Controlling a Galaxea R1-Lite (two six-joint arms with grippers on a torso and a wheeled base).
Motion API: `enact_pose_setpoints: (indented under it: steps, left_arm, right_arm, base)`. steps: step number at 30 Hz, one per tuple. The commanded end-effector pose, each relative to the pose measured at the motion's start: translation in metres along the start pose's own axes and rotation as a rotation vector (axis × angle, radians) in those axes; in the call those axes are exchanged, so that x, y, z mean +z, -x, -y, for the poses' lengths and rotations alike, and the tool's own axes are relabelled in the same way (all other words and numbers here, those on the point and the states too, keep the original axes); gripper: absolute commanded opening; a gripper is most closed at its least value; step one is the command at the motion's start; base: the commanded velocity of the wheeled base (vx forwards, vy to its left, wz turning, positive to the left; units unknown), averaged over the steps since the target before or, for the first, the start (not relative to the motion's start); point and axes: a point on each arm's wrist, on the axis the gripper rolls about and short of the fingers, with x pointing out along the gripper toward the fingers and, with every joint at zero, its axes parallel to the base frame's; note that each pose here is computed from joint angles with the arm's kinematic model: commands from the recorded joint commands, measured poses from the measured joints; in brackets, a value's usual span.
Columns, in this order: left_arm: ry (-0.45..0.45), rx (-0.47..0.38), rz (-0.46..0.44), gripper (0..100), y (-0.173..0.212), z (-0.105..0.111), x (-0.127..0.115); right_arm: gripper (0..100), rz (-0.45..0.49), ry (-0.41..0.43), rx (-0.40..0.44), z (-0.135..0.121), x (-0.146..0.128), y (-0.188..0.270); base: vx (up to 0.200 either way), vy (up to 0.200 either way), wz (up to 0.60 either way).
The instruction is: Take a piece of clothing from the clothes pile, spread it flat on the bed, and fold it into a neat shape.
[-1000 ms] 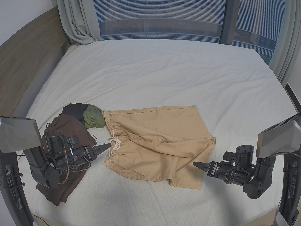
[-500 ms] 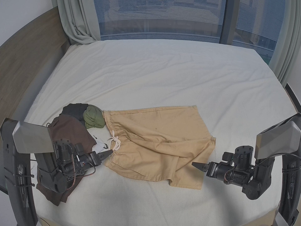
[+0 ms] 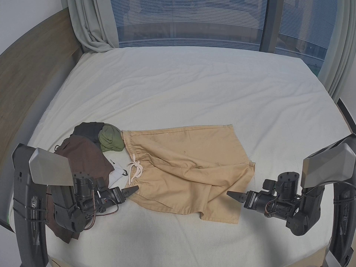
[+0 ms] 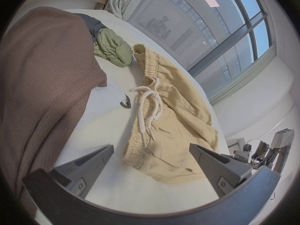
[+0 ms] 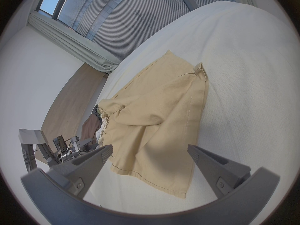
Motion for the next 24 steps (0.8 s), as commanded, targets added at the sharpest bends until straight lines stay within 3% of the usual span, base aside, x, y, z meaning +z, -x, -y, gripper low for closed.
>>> enact_pose_setpoints:
  steps: [1,18,19,24]
  left_arm:
    - [0.006,0.007,-0.014,100,-0.005,-0.005,-0.005]
    - [0.018,-0.01,-0.01,100,-0.017,-0.003,-0.008]
    - [0.019,-0.01,-0.011,0,-0.017,-0.003,-0.009]
    - [0.019,-0.01,0.003,0,-0.017,-0.005,-0.006]
  right_arm:
    - [100,-0.002,-0.001,-0.001,0.0,-0.001,0.0]
    - [100,-0.001,-0.001,-0.002,0.001,0.0,0.0]
    - [100,-0.002,-0.001,-0.001,0.0,-0.001,0.0]
    - [100,-0.011,-0.002,-0.005,0.001,-0.002,0.001]
  base:
    - [0.0,0.0,0.0]
    - [0.0,0.0,0.0]
    - [0.0,0.0,0.0]
    - [0.0,0.0,0.0]
